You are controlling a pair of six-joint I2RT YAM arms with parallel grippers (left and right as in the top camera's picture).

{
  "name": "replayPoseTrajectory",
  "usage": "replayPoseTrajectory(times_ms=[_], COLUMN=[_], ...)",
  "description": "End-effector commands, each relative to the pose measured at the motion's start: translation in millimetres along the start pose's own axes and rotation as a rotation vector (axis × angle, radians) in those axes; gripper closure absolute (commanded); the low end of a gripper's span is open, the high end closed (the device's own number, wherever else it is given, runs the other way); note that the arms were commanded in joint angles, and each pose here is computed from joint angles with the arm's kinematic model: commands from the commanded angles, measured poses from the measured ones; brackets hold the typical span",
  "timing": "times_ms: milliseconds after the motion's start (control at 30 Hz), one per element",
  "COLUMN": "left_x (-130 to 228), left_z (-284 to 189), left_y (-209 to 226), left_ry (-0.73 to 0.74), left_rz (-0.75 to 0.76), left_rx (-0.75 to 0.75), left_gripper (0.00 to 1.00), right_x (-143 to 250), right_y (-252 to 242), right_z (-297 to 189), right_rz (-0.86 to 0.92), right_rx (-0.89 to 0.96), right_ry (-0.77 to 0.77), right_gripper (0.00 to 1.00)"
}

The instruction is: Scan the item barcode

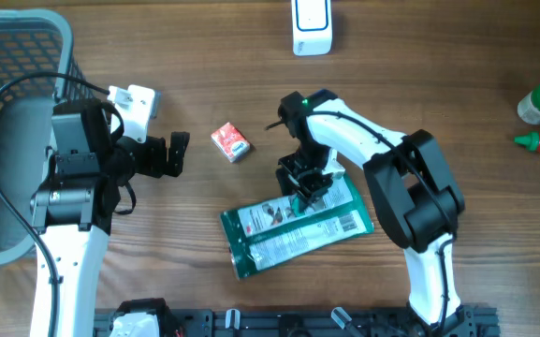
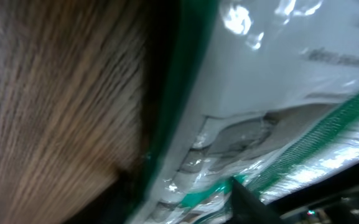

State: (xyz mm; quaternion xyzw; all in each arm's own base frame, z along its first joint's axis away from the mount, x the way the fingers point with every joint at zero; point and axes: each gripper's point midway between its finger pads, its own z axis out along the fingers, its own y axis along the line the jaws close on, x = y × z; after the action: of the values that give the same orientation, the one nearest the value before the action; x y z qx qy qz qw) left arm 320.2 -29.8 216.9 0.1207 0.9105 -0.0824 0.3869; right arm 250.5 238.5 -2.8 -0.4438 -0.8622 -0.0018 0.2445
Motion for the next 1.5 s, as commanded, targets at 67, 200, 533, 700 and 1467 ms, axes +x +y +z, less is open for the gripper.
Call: replayPoseTrajectory(times_ms=[67,200,533,700,1467], left_x=[2,2,2,2,2], left_z=[1,1,1,1,1], left_y=[-1,-1,-1,-1,-1], left_ry=[0.001,0.001,0.001,0.001,0.001], left_rz=[-0.014,-0.014,-0.014,-0.014,-0.014], left_rx=[0.015,0.015,0.015,0.016,0.015], left_gripper=[0.00,0.00,0.00,0.00,0.00], right_x=[-42,-54,-103,-110,-64], right_y=[-16,-4,0,-5,-59], right_z=[35,17,-72,-114,-80], right_rz=[0.069,0.089,0.399,0.426,-0.471], right_rx=[0.065,0.012,-0.214,-0.336,-0.100], right_ry=[-0.154,-0.167,-0.142,-0.119,-0.234], right_gripper=[0.96,0.96,0.96,0.96,0.96])
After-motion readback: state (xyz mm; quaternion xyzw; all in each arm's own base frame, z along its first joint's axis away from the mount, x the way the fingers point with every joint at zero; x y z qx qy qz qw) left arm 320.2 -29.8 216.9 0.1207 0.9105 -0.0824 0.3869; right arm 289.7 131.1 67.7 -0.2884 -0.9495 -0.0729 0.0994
